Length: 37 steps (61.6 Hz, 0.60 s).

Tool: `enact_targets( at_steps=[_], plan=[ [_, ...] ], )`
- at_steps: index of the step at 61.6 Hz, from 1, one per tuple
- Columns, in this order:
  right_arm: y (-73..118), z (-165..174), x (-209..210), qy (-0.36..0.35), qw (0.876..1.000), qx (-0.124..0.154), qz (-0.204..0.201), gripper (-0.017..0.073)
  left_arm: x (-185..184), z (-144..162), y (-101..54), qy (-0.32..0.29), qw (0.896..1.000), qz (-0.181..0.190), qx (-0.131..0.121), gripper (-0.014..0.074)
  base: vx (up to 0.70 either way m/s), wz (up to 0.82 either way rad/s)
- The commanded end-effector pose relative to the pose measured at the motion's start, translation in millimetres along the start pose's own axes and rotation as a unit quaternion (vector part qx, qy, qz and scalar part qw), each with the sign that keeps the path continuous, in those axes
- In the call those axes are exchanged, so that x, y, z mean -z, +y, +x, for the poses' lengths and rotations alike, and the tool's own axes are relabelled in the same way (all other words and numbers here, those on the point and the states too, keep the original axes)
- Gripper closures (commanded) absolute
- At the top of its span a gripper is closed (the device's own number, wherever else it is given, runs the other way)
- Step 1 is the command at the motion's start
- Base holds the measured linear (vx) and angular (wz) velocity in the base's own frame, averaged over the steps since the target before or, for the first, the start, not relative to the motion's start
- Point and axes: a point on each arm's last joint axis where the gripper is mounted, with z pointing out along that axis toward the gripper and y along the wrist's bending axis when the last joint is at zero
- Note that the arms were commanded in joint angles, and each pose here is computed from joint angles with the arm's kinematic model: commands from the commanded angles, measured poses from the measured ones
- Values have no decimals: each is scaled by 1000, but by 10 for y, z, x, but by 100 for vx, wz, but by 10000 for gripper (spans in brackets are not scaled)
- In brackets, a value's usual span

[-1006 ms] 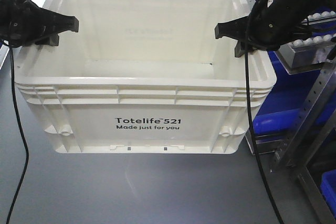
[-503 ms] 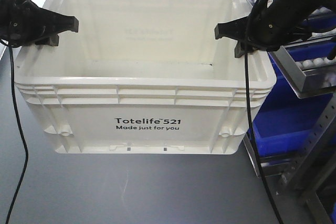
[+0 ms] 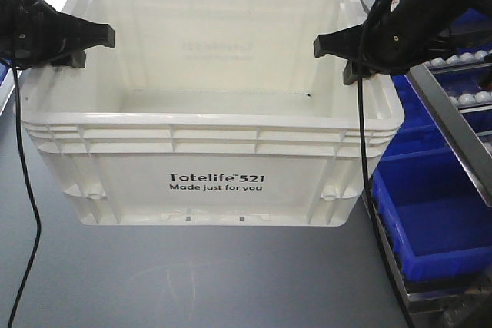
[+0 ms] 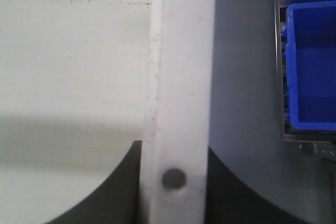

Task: Move bin from left to right shelf
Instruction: 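Keep the tote raised while the base turns toward another rack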

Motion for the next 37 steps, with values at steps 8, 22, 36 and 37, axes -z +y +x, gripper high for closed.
enact_targets(
  at_steps=[8, 22, 36, 37],
  plan=[
    [-50, -141, 402, -100, 995, 15, 5, 538, 395, -188, 21, -105, 994, 9, -11, 599, 34, 7],
    [-50, -141, 402, -100, 995, 15, 5, 538, 395, -188, 21, -105, 994, 9, -11, 599, 35, 3],
    [-50, -141, 402, -100, 995, 15, 5, 538, 395, -188, 21, -105, 994, 9, -11, 599, 35, -2],
    [-50, -141, 402, -100, 995, 15, 5, 538, 395, -188, 21, -105, 994, 9, -11, 599, 35, -3]
  ],
)
